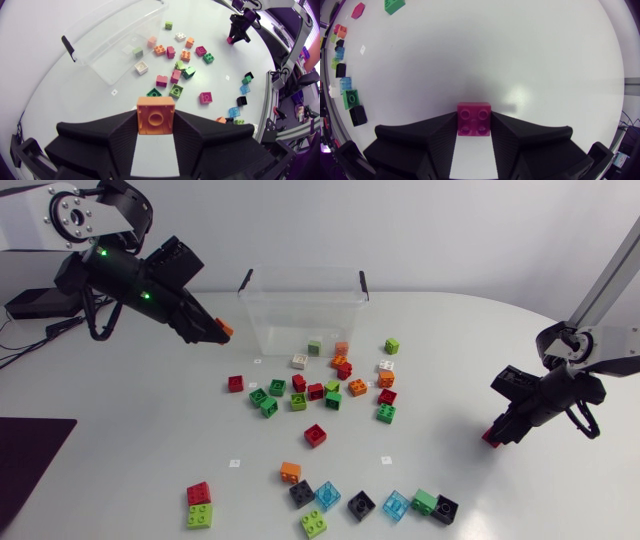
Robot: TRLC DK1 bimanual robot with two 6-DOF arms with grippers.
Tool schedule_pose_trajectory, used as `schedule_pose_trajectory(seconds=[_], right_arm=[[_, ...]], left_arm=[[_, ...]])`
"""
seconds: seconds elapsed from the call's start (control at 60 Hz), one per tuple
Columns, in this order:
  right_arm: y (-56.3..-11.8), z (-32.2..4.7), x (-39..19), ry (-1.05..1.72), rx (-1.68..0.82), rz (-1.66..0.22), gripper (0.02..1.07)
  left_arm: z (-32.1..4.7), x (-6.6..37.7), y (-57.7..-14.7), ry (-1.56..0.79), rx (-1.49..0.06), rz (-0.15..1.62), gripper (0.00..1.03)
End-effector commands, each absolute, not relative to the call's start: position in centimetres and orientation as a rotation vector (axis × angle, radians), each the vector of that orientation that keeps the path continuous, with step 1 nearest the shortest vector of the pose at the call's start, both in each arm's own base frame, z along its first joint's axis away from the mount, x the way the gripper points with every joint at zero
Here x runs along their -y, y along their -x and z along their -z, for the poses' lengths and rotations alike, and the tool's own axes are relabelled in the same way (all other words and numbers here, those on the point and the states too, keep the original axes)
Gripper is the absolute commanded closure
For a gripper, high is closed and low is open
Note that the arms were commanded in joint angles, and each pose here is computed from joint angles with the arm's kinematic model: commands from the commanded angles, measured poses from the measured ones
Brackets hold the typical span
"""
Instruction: Place the duplo bricks in the container
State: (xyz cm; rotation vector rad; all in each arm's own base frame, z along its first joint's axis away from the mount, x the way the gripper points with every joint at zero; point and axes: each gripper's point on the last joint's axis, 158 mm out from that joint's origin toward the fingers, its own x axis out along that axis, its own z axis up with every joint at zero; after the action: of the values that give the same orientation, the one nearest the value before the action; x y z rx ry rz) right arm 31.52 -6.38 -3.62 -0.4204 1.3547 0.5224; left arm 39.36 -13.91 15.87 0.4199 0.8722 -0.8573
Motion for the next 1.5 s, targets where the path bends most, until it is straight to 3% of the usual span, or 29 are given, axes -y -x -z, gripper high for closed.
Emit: schedule_pose_trajectory(seconds=[0.0,0.317,0.583,1.017,1.383,1.483], right_arm=[[-31.6,3.1,6.2,0.426,-1.338,-0.52,0.78],[-34.3,-4.3,-1.9,0.435,-1.197,-0.57,0.78],[-36.9,-8.1,-6.9,0.419,-1.114,-0.595,0.78],[-39.1,-11.1,-12.1,0.374,-1.04,-0.629,0.78],[-39.9,-11.9,-14.7,0.36,-1.003,-0.645,0.78],[-40.6,-12.6,-15.4,0.352,-0.977,-0.644,0.78]], left_arm=[[-16.5,14.7,-40.9,-0.373,-0.851,0.841,0.78],[-18.2,16.8,-46.0,-0.286,-0.774,0.792,0.78],[-19.0,18.6,-49.7,-0.24,-0.734,0.776,0.78],[-17.9,20.3,-54.7,-0.167,-0.713,0.737,0.77],[-19.6,21.9,-58.4,-0.135,-0.566,0.647,0.73],[-19.8,21.6,-59.5,-0.158,-0.531,0.574,0.62]])
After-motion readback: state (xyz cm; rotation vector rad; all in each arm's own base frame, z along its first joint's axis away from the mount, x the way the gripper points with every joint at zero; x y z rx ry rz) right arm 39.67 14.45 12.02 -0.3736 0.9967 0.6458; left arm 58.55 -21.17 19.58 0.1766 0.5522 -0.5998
